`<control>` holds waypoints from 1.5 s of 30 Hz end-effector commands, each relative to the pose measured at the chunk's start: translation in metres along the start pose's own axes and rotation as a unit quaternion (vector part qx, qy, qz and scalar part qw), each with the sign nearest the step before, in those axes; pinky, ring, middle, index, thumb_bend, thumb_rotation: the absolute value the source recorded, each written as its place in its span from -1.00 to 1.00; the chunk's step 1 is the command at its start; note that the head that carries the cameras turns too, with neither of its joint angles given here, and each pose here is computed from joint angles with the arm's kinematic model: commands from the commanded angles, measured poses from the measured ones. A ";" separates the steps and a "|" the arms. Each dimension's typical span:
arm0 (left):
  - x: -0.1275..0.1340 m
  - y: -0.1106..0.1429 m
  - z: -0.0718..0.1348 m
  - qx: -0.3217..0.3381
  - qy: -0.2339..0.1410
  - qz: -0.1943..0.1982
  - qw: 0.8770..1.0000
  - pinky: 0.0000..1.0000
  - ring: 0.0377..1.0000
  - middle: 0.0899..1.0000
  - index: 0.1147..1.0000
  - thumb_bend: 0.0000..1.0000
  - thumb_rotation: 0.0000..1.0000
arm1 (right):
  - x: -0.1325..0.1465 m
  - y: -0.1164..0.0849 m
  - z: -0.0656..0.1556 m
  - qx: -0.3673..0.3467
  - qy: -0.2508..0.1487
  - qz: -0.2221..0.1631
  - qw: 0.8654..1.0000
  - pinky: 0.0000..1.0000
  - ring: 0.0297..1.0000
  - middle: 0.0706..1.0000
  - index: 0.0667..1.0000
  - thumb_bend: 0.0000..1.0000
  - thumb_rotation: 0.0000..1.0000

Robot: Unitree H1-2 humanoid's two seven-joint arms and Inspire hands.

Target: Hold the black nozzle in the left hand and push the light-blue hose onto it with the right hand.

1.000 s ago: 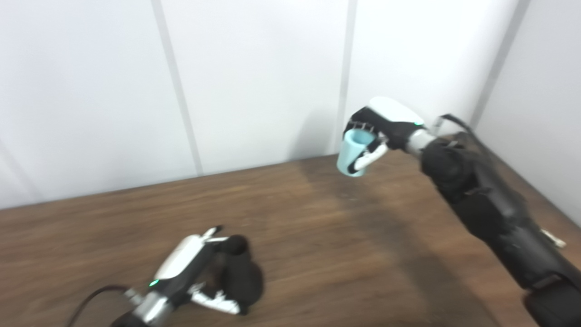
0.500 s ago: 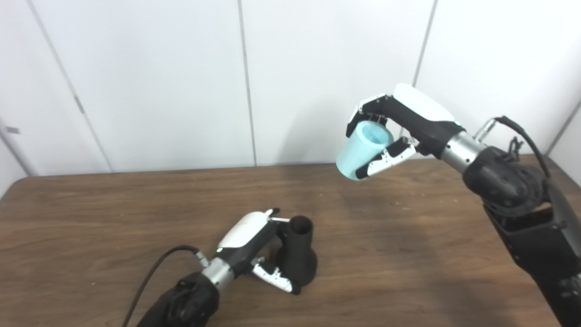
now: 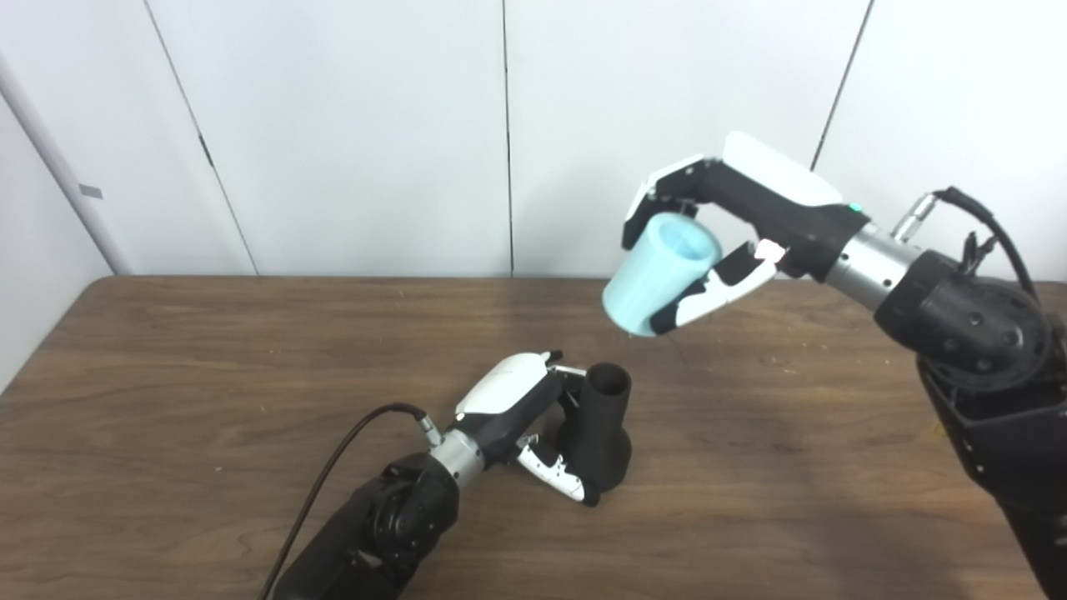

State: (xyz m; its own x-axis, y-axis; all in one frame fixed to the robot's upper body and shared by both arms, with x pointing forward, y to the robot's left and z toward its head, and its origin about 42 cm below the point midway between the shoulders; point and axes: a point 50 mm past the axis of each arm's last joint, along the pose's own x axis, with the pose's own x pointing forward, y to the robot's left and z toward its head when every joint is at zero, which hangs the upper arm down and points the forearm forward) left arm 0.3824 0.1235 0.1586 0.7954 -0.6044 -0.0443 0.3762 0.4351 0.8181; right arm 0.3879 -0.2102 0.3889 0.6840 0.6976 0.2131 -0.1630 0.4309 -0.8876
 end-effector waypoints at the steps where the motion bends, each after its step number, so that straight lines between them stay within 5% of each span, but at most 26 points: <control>1: -0.011 -0.042 -0.014 -0.002 0.057 -0.093 0.994 1.00 0.18 -0.18 -0.14 0.05 -1.00 | 0.009 -0.021 0.018 -0.032 -0.032 -0.017 0.999 -0.30 -0.11 -0.09 -0.10 0.00 -1.00; 21: -0.013 -0.041 -0.014 -0.010 0.056 -0.093 0.994 1.00 0.19 -0.17 -0.14 0.05 -1.00 | 0.031 -0.006 0.023 -0.061 -0.013 0.079 0.995 -0.32 -0.11 -0.07 -0.09 0.00 -1.00; 45: -0.020 -0.038 -0.014 -0.013 0.055 -0.094 0.994 1.00 0.20 -0.17 -0.14 0.05 -1.00 | 0.040 -0.003 0.012 -0.083 0.018 0.083 0.993 -0.31 -0.14 -0.08 -0.09 0.00 -1.00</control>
State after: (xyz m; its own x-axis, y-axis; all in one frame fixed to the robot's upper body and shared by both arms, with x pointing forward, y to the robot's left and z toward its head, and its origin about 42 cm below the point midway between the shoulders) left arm 0.3779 0.1240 0.1608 0.7991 -0.5992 -0.0491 0.3804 0.4405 0.8132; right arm 0.4062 -0.1789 0.3757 0.6935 0.7196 -0.0342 -0.2495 0.1953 -0.9485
